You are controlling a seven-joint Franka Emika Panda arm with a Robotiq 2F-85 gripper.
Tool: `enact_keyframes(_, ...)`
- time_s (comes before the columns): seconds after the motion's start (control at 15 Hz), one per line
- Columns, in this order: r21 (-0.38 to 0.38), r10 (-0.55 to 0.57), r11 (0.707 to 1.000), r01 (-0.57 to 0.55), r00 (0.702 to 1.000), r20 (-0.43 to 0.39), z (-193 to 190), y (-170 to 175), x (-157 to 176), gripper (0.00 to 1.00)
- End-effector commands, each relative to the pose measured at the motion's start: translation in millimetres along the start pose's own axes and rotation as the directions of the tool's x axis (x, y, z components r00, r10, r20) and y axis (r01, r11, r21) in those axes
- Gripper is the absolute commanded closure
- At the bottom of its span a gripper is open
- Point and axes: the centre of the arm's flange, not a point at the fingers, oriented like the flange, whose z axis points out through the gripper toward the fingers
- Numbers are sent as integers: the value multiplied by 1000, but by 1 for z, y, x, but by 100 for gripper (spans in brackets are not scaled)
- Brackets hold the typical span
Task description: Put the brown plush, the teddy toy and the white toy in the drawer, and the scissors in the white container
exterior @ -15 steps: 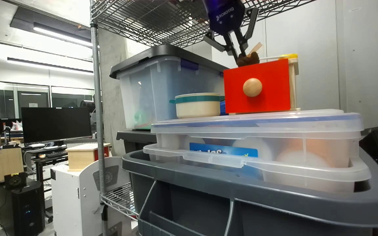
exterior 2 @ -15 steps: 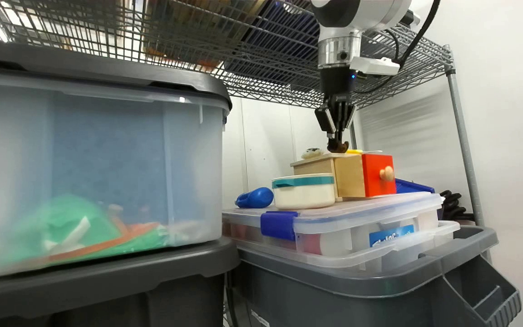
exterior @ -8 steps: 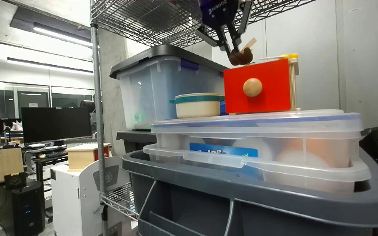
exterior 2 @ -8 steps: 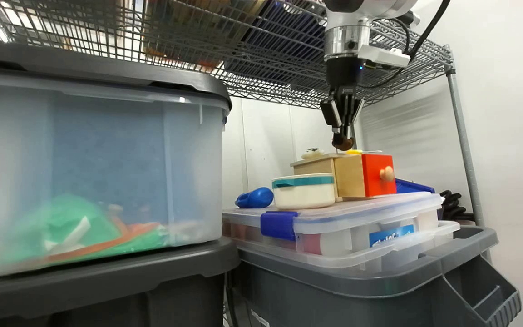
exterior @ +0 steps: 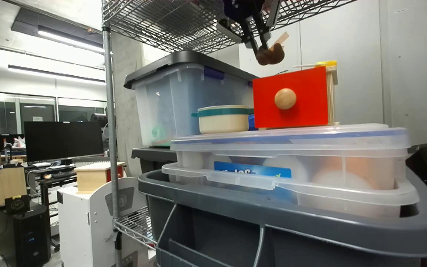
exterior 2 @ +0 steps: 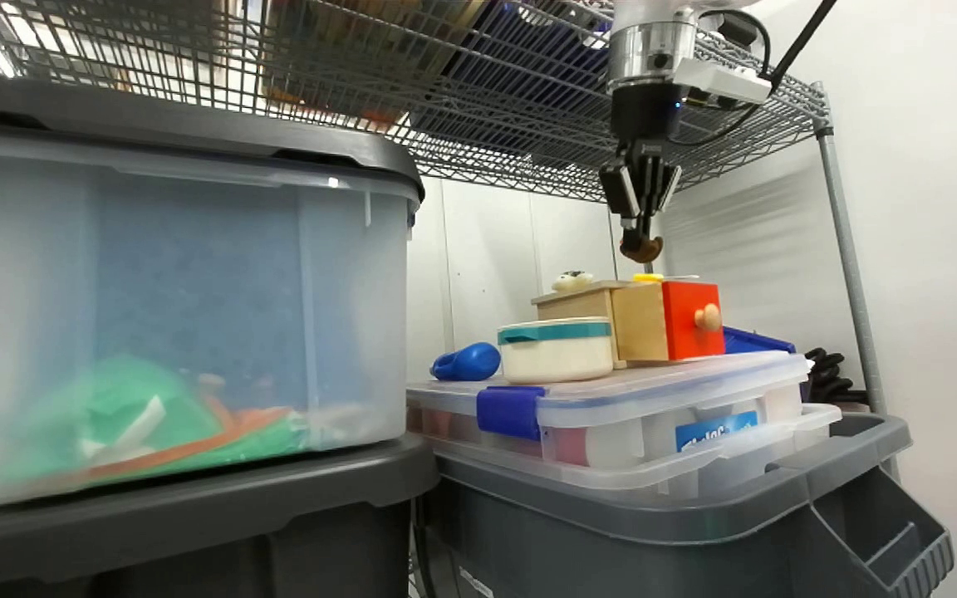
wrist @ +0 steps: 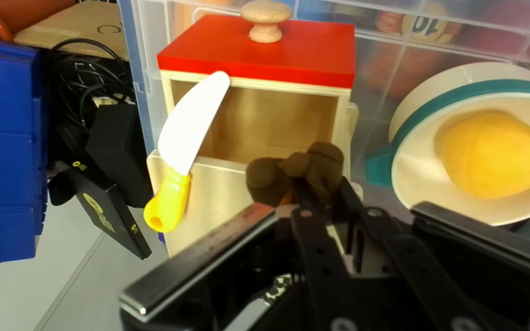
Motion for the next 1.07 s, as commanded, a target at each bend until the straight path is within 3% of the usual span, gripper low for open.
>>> enact_keyframes(0.0,11,6,1000,-6,1000,0,-13,3,-14,96)
enact_keyframes(1.0,9,22,1000,-23,995,100,-1,10,-22,96)
